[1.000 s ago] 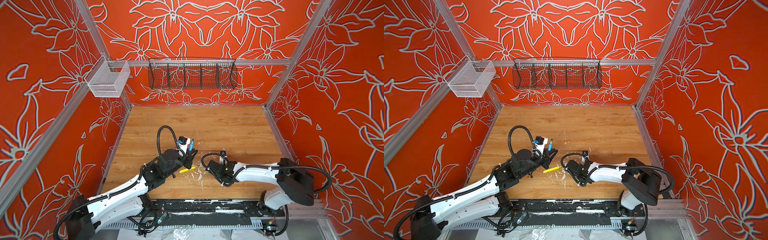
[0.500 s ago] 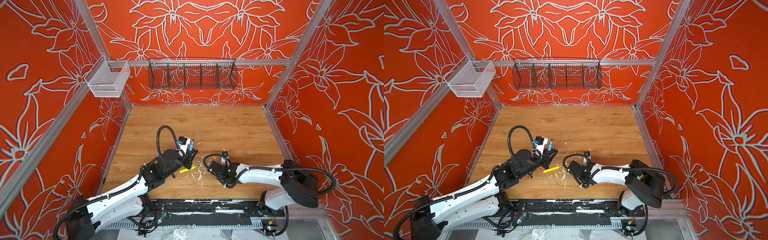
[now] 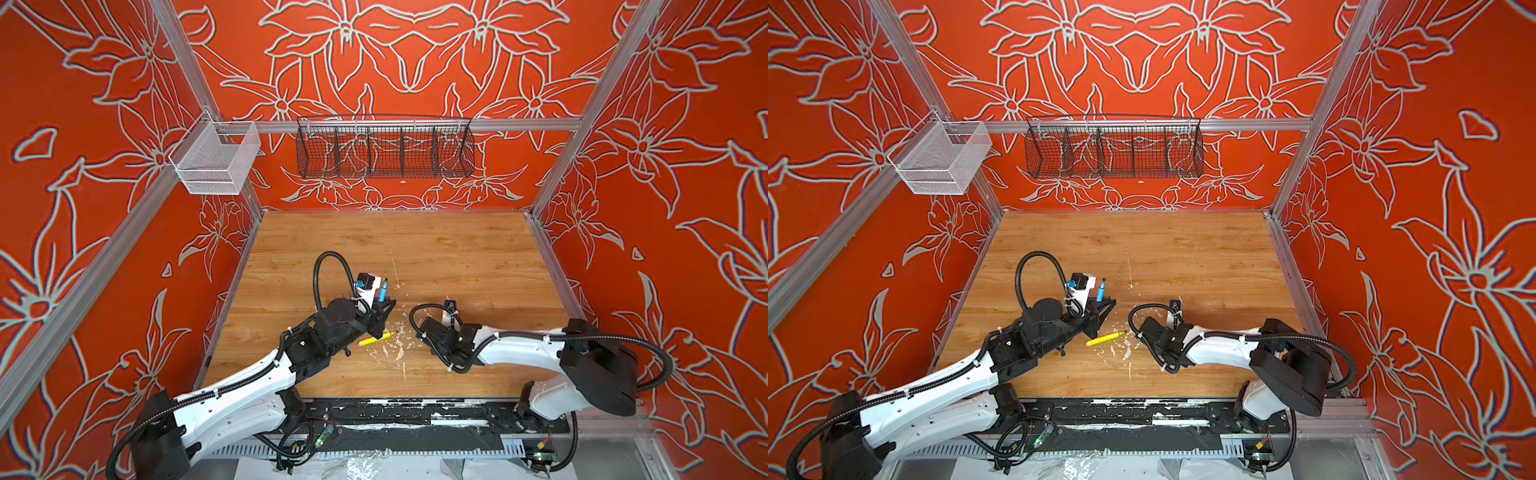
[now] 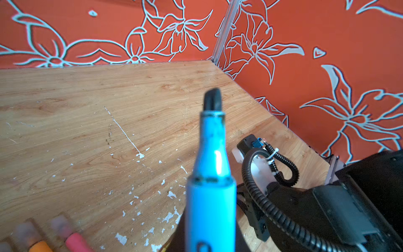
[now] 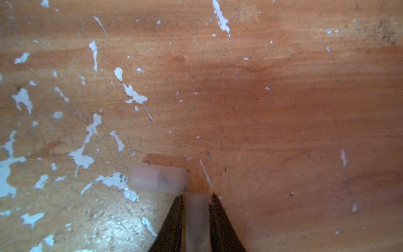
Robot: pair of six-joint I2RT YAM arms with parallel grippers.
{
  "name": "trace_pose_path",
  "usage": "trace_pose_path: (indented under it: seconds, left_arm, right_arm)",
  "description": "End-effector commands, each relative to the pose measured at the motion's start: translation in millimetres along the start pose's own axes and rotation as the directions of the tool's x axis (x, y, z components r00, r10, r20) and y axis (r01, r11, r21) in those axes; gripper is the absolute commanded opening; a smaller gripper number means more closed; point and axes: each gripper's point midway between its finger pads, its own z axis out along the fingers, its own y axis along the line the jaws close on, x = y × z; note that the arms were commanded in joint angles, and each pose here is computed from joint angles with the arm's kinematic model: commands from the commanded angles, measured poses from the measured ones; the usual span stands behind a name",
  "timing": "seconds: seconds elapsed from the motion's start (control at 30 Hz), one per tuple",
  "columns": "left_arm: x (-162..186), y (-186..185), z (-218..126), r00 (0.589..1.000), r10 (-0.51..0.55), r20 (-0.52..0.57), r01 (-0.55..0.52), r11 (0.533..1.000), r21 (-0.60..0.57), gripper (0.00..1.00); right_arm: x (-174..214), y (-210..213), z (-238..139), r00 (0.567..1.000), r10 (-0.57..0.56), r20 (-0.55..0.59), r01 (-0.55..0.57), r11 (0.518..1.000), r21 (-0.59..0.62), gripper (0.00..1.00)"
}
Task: Insert the pens into the pen caps
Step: 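Lower the open right gripper over a translucent cap and close on it, then lift the cap with the right gripper and carry it toward the blue marker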
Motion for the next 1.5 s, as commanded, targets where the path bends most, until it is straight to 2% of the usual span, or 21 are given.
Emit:
trace_pose_path:
  seconds: [0.0,0.3,0.47,0.6,0.73,0.9,0.97,1.1,1.3,1.47]
  left_arm:
    - [-5.4,-2.9,-0.4,1.0,0.008,0.03,-0.009,1.0,0.02,0.0]
    - [-5.3,-5.3,-0.3,1.0,0.008,0.03,-0.009,0.999,0.034,0.0]
    - [-0.9,-13.2,2.7,1.0,0.003,0.013,-0.004,0.997,0.081,0.0]
    - [2.5,-25.5,5.1,1.0,-0.003,-0.005,0.003,0.988,0.153,0.0]
    - [5.0,-33.8,5.4,1.0,-0.011,-0.011,0.013,0.979,0.203,0.0]
    - [6.3,-46.1,4.7,1.0,-0.016,-0.02,0.021,0.962,0.273,0.0]
    - [6.6,-45.1,4.8,1.0,-0.02,-0.015,0.024,0.963,0.27,0.0]
    - [8.6,-44.2,4.9,1.0,-0.028,-0.013,0.03,0.962,0.271,0.0]
    - [6.6,-49.2,1.1,1.0,-0.027,-0.003,0.027,0.954,0.3,0.0]
    - [4.4,-49.6,-2.6,1.0,-0.026,0.011,0.021,0.952,0.306,0.0]
  right_arm:
    - [24.4,-21.9,8.8,0.996,-0.028,-0.084,0.033,0.998,0.06,0.2]
    - [22.9,-23.9,4.5,0.997,-0.007,-0.072,0.01,0.999,0.042,0.1]
    - [11.6,-23.0,-7.0,0.999,0.017,-0.033,-0.016,1.0,0.008,0.07]
    - [-17.5,-18.9,-36.4,0.997,0.056,0.049,-0.053,0.997,-0.062,0.04]
    - [-58.7,-3.4,-83.2,0.98,0.122,0.154,-0.086,0.971,-0.223,0.01]
    - [-109.0,35.5,-148.7,0.938,0.229,0.261,-0.077,0.87,-0.487,0.0]
    - [-123.7,53.9,-172.2,0.923,0.271,0.275,-0.062,0.807,-0.588,0.0]
    - [-148.3,90.2,-219.8,0.888,0.361,0.285,-0.012,0.638,-0.77,0.0]
    - [-170.6,116.0,-263.4,0.846,0.452,0.283,0.028,0.492,-0.87,0.0]
    - [-182.4,121.6,-279.0,0.814,0.509,0.278,0.034,0.436,-0.899,0.0]
